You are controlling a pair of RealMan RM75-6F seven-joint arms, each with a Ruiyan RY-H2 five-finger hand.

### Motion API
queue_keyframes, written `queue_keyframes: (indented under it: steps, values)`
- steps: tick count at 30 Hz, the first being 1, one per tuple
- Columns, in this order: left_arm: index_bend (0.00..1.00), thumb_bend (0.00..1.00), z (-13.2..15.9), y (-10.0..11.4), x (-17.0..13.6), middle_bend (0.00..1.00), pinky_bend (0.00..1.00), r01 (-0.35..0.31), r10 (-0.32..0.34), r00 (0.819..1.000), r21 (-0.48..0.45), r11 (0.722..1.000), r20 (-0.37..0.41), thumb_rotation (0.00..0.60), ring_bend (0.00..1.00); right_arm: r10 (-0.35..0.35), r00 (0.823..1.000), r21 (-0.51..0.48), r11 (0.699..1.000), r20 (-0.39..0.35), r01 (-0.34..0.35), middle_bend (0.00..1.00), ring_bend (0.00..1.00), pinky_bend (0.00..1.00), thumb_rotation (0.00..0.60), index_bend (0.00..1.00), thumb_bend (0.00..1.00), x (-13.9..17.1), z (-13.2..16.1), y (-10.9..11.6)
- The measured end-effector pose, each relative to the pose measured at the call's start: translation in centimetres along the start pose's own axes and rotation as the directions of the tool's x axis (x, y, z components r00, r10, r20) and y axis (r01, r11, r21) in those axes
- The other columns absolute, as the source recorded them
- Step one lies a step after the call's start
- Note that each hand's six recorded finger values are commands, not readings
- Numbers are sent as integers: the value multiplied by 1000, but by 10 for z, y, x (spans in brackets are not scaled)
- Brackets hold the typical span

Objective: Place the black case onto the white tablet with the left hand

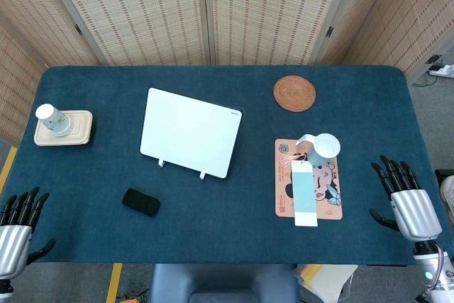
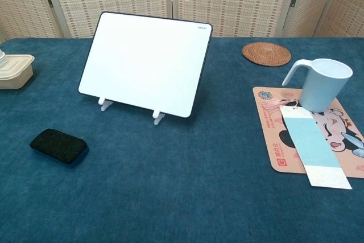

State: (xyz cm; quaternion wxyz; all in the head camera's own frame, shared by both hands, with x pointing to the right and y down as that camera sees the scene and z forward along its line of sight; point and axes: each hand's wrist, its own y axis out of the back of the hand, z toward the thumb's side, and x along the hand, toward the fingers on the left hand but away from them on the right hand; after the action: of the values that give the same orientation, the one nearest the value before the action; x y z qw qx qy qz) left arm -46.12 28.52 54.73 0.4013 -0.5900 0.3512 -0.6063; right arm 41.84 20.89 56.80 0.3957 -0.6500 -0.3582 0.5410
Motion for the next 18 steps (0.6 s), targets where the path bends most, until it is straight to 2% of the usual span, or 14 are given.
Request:
queue_keyframes:
  steps: [7,8,9,11,13,14,15,16,18]
  values:
    - [0,213,3,-1,0,3,6,4,-4,1000,3,1000,17,600,0,-1,1000,-1,1000,-2,1,0,0,0,600,0,230,1,0,0]
    - [0,213,4,-1,1,22,20,1,-1,1000,2,1000,22,600,2,-2,1000,-1,1000,-1,2,0,0,0,600,0,229,1,0,1]
    - [0,213,5,0,1,88,63,-6,6,1000,3,1000,31,600,30,-4,1000,-3,1000,1,4,0,0,0,600,0,229,1,-1,1]
    - [0,213,7,2,2,320,234,-23,23,999,5,1000,46,600,177,-6,1000,-5,1000,0,6,0,0,0,600,0,228,1,-1,2]
    - [0,213,12,3,2,662,468,-40,40,996,-1,999,74,600,451,-5,1000,-5,1000,-5,5,0,0,0,600,0,228,1,0,1]
    - [4,213,15,2,3,837,604,-41,42,995,-6,999,95,600,620,-3,1000,-4,1000,-7,3,0,0,0,600,0,228,0,1,1]
    - [23,214,18,1,3,954,758,-37,38,993,-13,999,112,600,795,1,1000,-2,1000,-9,-1,0,0,0,600,0,229,0,1,0]
    - [54,214,21,-1,5,995,876,-28,31,991,-23,999,128,600,903,5,1000,-1,1000,-10,-5,0,0,0,600,0,230,-1,1,-1]
    - [108,214,29,-6,10,1000,980,2,8,986,-60,998,168,600,989,16,1000,2,1000,-9,-16,0,0,0,600,0,229,-3,2,-3]
